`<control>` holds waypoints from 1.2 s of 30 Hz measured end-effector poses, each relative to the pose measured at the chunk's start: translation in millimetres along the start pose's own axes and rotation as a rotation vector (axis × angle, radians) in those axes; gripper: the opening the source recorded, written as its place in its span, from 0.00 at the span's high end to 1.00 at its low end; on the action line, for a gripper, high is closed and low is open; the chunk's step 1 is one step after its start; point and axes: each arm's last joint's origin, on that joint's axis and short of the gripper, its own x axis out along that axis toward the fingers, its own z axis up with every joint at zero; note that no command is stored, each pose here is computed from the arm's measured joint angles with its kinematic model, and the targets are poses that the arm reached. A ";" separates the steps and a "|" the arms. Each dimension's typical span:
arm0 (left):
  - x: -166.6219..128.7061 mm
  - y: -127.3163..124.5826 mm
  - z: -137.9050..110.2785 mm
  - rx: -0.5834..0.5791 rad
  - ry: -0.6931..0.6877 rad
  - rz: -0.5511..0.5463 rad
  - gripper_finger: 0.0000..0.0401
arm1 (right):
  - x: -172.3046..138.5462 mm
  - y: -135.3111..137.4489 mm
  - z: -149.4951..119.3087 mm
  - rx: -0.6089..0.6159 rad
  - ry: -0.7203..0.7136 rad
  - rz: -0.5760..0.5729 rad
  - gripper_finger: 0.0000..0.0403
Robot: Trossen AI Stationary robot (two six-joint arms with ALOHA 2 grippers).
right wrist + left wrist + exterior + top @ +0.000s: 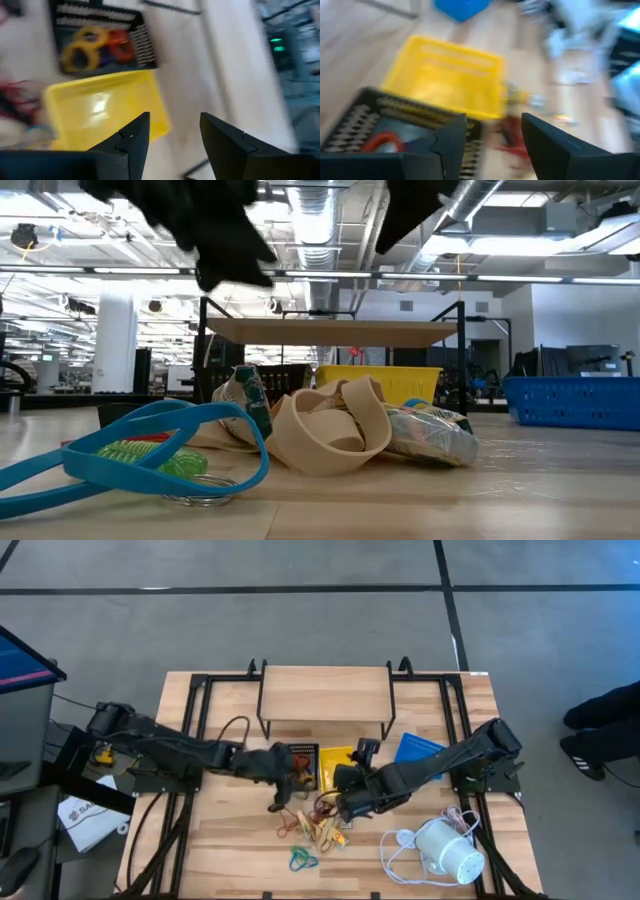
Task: Pick & Place Office Desk Supplies
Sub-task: Put the green spring keychain into the black bin
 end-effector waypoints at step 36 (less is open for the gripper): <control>49.8 -111.9 -120.9 0.337 0.403 -0.202 0.59 | -30.6 74.6 -26.0 0.016 -0.111 0.395 0.58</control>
